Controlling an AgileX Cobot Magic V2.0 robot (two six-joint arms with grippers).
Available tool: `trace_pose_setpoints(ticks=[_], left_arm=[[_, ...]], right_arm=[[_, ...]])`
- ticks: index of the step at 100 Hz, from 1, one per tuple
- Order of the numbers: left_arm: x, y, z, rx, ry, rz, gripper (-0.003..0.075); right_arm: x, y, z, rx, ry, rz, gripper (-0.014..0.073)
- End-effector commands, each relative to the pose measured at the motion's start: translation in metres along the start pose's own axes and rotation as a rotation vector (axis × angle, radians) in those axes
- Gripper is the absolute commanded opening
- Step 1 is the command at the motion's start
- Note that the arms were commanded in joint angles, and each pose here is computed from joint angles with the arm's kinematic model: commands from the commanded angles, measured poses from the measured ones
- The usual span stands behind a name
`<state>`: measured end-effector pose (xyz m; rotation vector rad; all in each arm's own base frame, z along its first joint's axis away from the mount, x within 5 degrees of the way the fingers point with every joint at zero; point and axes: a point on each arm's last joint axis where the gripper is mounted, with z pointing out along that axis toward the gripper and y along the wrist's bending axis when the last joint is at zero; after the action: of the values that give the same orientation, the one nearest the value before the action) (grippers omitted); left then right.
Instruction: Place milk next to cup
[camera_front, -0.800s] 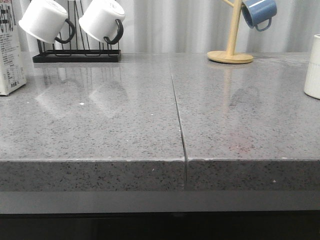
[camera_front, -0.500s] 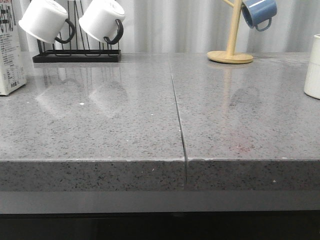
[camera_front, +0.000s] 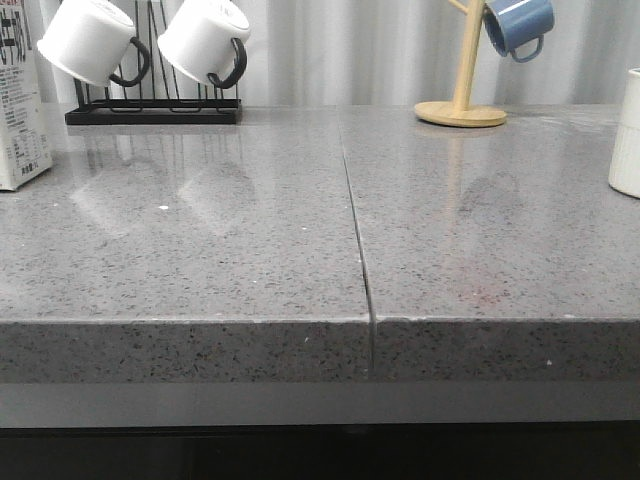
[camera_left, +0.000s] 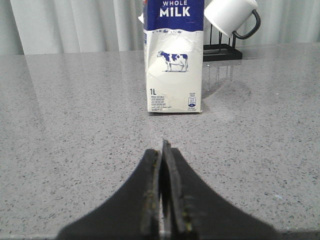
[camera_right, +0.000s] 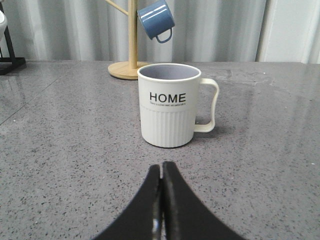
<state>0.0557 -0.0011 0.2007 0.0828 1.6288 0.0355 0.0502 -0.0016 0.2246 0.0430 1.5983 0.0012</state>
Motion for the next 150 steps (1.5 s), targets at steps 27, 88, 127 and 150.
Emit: trace_pose_setpoints(ticks=[27,88,127,150], left_arm=[[0.007,-0.001,0.000,-0.001,-0.058,-0.003,-0.0020],[0.007,-0.001,0.000,-0.001,-0.058,-0.003,-0.0021],[0.007,-0.001,0.000,-0.001,-0.058,-0.003,-0.0020],[0.007,-0.001,0.000,-0.001,-0.058,-0.003,-0.0020]], right_arm=[[-0.036,0.001,-0.009,0.002,-0.019,-0.007,-0.0067],[-0.041,0.002,0.031,-0.005,0.029,-0.005,0.0310],[-0.039,-0.017,0.087,0.130,-0.011,0.004,0.0310],[-0.029,-0.031,0.113,0.199,-0.020,0.066,0.0310]])
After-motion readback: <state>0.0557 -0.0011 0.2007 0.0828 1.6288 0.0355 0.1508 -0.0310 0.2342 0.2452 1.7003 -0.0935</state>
